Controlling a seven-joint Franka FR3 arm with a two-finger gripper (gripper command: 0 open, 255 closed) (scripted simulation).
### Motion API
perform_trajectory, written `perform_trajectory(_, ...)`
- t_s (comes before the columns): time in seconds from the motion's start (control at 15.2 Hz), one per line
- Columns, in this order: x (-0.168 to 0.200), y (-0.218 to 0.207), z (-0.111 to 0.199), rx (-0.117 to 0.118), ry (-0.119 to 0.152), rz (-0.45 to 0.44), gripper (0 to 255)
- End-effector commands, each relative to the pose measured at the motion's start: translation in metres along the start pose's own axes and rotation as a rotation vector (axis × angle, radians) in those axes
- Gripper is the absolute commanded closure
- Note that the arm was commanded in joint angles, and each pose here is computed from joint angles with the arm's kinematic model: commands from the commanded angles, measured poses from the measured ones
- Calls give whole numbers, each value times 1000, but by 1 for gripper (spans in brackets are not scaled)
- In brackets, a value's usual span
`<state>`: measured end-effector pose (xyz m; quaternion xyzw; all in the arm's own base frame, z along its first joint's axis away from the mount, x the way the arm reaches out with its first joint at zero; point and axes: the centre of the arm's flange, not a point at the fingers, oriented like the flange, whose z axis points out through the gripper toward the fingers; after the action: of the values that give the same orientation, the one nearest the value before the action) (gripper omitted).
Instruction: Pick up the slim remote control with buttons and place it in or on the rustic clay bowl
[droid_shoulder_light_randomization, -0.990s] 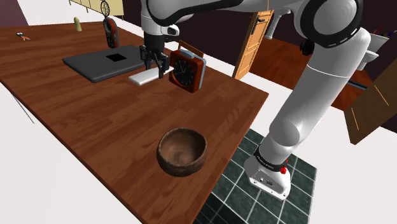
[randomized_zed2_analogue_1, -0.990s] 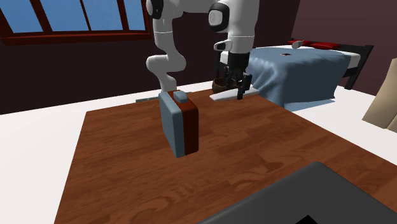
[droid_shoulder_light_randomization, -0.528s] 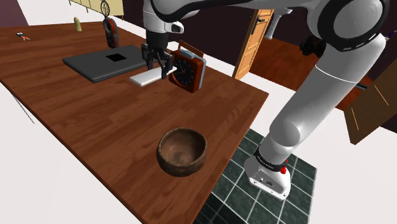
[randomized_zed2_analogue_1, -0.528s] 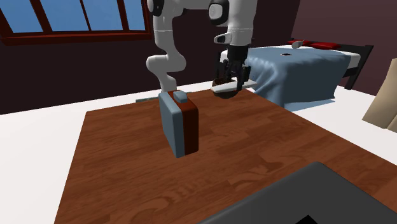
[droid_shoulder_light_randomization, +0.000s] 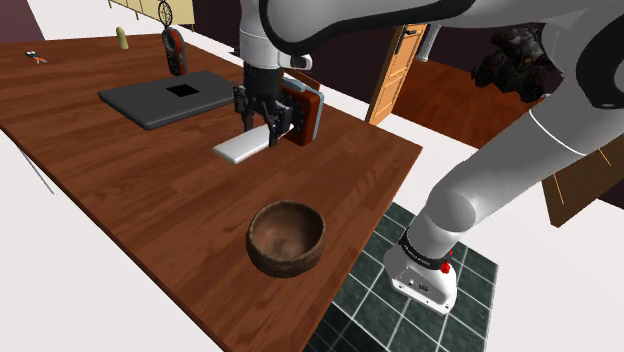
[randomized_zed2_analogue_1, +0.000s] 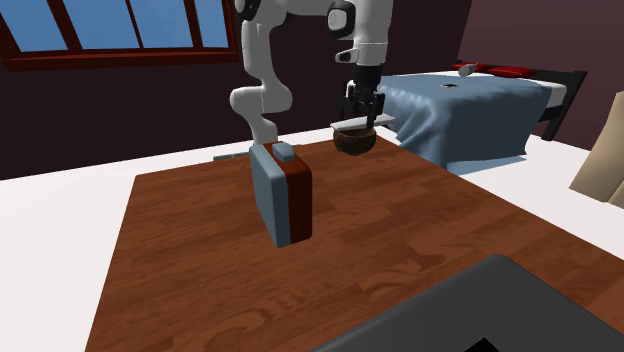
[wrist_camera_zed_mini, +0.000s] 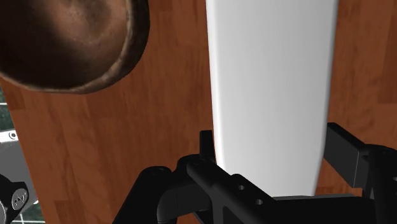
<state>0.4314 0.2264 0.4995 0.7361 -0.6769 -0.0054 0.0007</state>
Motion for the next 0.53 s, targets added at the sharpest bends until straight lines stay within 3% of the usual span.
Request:
perform_trajectory(0.0,-12,23,0,0,-1,1,255)
perform_trajectory(0.46,-57,103,0,0,-1,1,255)
